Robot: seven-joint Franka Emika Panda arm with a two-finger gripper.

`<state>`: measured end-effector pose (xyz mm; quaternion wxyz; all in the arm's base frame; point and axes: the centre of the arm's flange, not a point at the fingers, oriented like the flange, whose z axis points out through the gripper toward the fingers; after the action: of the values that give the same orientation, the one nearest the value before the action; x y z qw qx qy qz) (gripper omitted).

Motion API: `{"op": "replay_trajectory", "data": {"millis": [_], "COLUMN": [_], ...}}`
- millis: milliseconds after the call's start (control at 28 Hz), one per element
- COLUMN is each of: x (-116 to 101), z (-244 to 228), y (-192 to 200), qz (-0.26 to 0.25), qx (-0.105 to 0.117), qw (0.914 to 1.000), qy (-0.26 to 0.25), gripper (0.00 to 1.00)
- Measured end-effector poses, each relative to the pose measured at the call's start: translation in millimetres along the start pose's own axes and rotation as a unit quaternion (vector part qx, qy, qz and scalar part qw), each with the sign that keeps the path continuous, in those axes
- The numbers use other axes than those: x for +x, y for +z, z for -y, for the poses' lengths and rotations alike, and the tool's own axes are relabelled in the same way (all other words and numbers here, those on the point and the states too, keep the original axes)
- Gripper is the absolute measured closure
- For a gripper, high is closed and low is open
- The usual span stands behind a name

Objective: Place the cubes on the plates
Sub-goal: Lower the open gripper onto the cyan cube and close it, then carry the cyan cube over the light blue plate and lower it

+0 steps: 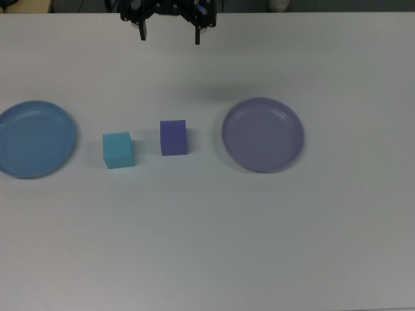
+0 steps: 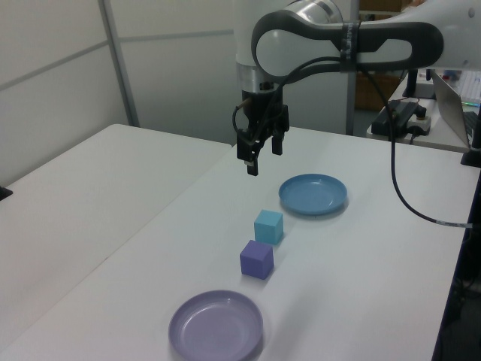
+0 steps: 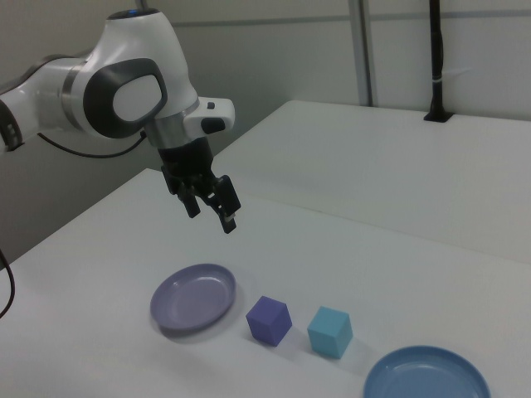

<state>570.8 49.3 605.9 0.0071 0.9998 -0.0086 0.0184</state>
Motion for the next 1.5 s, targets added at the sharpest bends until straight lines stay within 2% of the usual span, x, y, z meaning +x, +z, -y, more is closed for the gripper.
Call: {"op": "replay_trajectory", "data": {"millis": [250,393,536,714,929,1107,1500], "x": [4.1,10.1,21.3,42.4,66.4,79.8,88.0], "z": [-3.9,-21.8,-41.1,-64.1,-79.6,-89.4,-102.8], "y": [7.4,19.4,35.8,72.9,150.4,197.6,255.8], "qz": [0.003,0.014,0.014,-0.001,-0.013,-0.017,-0.011], "qx": [-0.008,-0.011,-0.011,-0.016,-0.04,-0.052,-0.076], "qw": [0.9995,0.998,0.998,0.9986,0.9977,0.997,0.9948], "qy": [-0.031,-0.06,-0.06,-0.051,-0.053,-0.055,-0.066], "gripper": [0.0,0.0,0.0,0.0,0.0,0.0,0.0]}}
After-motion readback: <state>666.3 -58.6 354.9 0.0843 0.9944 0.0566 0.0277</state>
